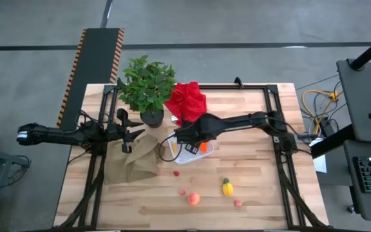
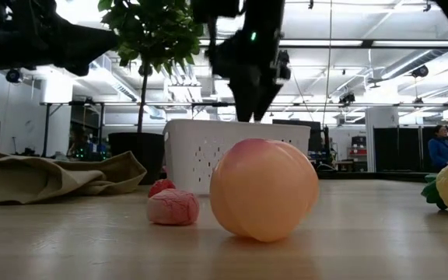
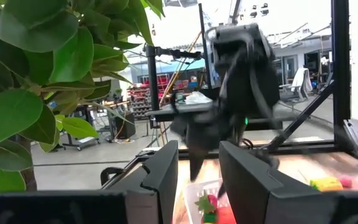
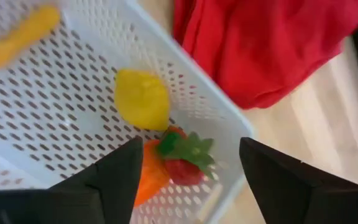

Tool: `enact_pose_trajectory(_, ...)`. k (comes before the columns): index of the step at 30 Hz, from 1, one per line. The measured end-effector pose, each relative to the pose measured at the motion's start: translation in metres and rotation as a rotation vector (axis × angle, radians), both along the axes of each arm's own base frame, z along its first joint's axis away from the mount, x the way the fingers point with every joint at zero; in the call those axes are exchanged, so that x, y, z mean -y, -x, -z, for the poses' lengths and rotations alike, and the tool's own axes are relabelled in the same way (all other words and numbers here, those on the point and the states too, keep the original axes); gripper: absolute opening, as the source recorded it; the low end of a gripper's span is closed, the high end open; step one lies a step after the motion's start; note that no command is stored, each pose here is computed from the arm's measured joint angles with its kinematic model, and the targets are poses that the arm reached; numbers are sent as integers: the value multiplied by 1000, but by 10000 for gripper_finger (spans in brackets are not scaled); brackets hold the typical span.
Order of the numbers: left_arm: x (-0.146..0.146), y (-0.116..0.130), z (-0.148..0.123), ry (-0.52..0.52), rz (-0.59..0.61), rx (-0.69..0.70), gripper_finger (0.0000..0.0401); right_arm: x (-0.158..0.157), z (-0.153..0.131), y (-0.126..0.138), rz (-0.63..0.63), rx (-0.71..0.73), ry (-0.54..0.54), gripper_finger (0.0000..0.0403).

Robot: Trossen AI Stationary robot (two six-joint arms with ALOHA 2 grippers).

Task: Pick and placing Produce into tupperware
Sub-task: Put the yellow pineapple into the bin

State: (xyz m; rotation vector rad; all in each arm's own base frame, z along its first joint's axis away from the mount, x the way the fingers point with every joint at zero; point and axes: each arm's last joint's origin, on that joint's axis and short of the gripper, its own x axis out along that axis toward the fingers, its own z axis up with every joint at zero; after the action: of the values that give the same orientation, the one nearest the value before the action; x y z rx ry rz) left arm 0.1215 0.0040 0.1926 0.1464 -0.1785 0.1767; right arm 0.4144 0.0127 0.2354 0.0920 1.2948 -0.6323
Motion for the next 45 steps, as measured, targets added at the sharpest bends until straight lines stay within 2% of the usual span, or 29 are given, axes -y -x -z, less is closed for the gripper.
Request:
enact_pose_trajectory(5, 0, 0, 0, 0, 0, -4, 105, -20, -52, 28, 19, 165, 110, 259)
enact_pose_trajectory(8, 0, 0, 0, 0, 0, -3, 105, -35, -84, 57, 54, 311, 212, 252)
enact_pose_trajectory(11, 0, 0, 0, 0, 0, -3, 105, -51, -103, 88, 52, 435, 234, 246)
enact_pose_trajectory(16, 0, 0, 0, 0, 0, -4, 105, -82, -108, 132, -46, 630, 134, 240)
enact_pose_trajectory(20, 0, 0, 0, 0, 0, -4, 105, -103, -95, 164, -149, 705, -5, 238)
enact_pose_trajectory(22, 0, 0, 0, 1, 0, -3, 105, -111, -89, 178, -149, 734, -69, 238)
enact_pose_trajectory(27, 0, 0, 0, 1, 0, -3, 105, -124, -71, 198, 11, 751, -240, 237)
enact_pose_trajectory(31, 0, 0, 0, 1, 0, -3, 105, -135, -55, 201, 259, 707, -388, 237)
enact_pose_trajectory(33, 0, 0, 0, 2, 0, -3, 105, -142, -47, 202, 345, 634, -429, 237)
enact_pose_trajectory(39, 0, -1, 1, 2, 0, -8, 105, -164, -30, 196, 608, 399, -471, 237)
enact_pose_trajectory(42, 0, -1, 1, 3, 0, -7, 105, -172, -29, 186, 691, 375, -422, 237)
enact_pose_trajectory(45, 0, -1, 1, 7, 1, -5, 105, -181, -34, 174, 723, 358, -367, 237)
